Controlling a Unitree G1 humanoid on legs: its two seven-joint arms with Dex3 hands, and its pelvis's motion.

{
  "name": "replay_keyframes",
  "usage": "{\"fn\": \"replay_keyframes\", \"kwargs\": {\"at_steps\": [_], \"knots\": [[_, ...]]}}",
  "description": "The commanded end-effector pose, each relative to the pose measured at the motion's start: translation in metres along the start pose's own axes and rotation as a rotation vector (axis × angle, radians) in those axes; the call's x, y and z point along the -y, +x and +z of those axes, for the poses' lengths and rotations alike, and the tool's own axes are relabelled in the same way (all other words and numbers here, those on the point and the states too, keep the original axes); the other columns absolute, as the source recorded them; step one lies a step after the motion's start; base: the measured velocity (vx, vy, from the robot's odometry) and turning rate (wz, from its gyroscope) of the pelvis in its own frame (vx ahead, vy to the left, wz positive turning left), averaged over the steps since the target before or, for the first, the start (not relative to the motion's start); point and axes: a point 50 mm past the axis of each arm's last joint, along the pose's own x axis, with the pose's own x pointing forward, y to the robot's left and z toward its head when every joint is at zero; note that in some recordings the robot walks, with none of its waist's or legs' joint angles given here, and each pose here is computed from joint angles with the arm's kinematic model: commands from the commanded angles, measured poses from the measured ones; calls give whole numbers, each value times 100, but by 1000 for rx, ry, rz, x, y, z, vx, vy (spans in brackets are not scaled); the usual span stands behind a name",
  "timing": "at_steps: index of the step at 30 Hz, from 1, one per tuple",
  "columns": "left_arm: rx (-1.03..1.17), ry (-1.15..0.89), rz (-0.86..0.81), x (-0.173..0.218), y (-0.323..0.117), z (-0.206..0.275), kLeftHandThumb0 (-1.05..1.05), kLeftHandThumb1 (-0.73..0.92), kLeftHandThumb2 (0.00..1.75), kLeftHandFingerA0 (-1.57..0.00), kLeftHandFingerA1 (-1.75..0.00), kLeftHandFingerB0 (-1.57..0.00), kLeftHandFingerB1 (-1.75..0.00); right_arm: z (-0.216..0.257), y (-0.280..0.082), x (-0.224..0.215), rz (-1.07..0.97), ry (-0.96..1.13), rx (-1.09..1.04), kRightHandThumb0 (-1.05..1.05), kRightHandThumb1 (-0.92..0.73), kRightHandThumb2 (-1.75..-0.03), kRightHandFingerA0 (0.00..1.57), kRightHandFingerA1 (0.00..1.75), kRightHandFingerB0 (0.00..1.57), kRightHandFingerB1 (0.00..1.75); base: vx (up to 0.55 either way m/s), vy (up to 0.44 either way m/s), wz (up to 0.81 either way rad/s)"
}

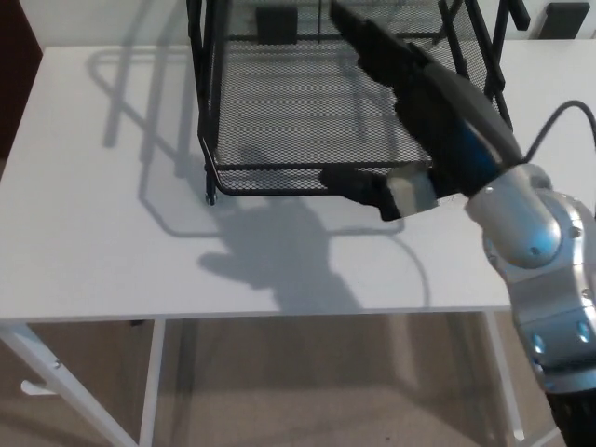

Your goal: The robot walks towards a file tray kept in the middle of a desk and uses its right hand to grab a tray and pulls it out towards itself

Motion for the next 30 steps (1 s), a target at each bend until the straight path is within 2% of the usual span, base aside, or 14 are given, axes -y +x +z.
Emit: {"fn": "replay_keyframes", "kwargs": {"at_steps": [1, 2, 5, 7, 8, 12, 14, 18, 21, 22, 23, 27, 30], "knots": [[68, 108, -13, -9, -2, 16, -32, 17, 92, -33, -41, -31, -37, 26, 23, -9, -85, -922, -176, -74, -45, -78, 0, 0, 0, 2, 0, 0, 0], [67, 106, -14, -9, -2, 16, -24, 17, 92, -23, -56, -20, -53, 26, 24, -12, -74, -937, -182, -76, -46, -79, 0, 0, 0, 1, 0, 0, 0], [69, 124, -18, -9, -2, 15, -27, 17, 92, -24, -56, -20, -53, 23, 28, -16, -62, -995, -204, -78, -47, -81, 0, 0, 0, 0, 0, 0, 0], [77, 136, -24, -8, -2, 17, -29, 19, 92, -24, -56, -19, -53, 21, 31, -15, -71, -1015, -221, -77, -46, -80, 0, 0, 0, 0, 0, 0, 0], [76, 137, -21, -8, -1, 18, -33, 21, 88, -35, -37, -31, -33, 19, 32, -15, -76, -1021, -226, -78, -46, -80, 0, 0, 0, 0, 0, 0, 0], [76, 170, -21, -8, -1, 21, -40, 20, 86, -34, -41, -29, -37, 16, 35, -15, -98, -1034, -258, -75, -45, -78, 0, 0, 0, 0, 0, 0, 0], [78, 174, -20, -8, -1, 22, -34, 22, 85, -37, -37, -31, -33, 16, 35, -14, -100, -1041, -264, -74, -45, -76, 0, 0, 0, 0, 0, 0, 0], [71, 150, -14, -7, 0, 21, -36, 19, 85, -37, -42, -29, -37, 15, 35, -18, -97, -1059, -278, -77, -46, -79, 0, 2, 0, 0, 0, 0, 0], [74, 159, -18, -7, 0, 21, -33, 19, 84, -39, -38, -31, -33, 15, 35, -19, -103, -1068, -278, -75, -45, -78, 0, 2, 0, 0, 0, 0, 0], [76, 168, -18, -7, 0, 22, -39, 19, 86, -37, -43, -30, -38, 15, 34, -19, -104, -1073, -271, -74, -44, -77, 0, 3, 0, 0, 0, 0, 0], [81, 190, -22, -6, 0, 23, -34, 22, 83, -38, -38, -31, -33, 15, 34, -19, -108, -1084, -263, -74, -44, -77, 0, 3, 0, 0, 0, 0, 0], [83, 185, -29, -6, 0, 24, -38, 20, 87, -37, -41, -29, -37, 15, 32, -22, -114, -1109, -267, -72, -44, -76, 0, 2, 0, 0, 0, 0, 0], [85, 190, -21, -6, 0, 25, -34, 21, 85, -40, -38, -31, -33, 13, 31, -24, -114, -1104, -272, -70, -43, -74, 0, 1, 0, 0, 0, 0, 0]]}}
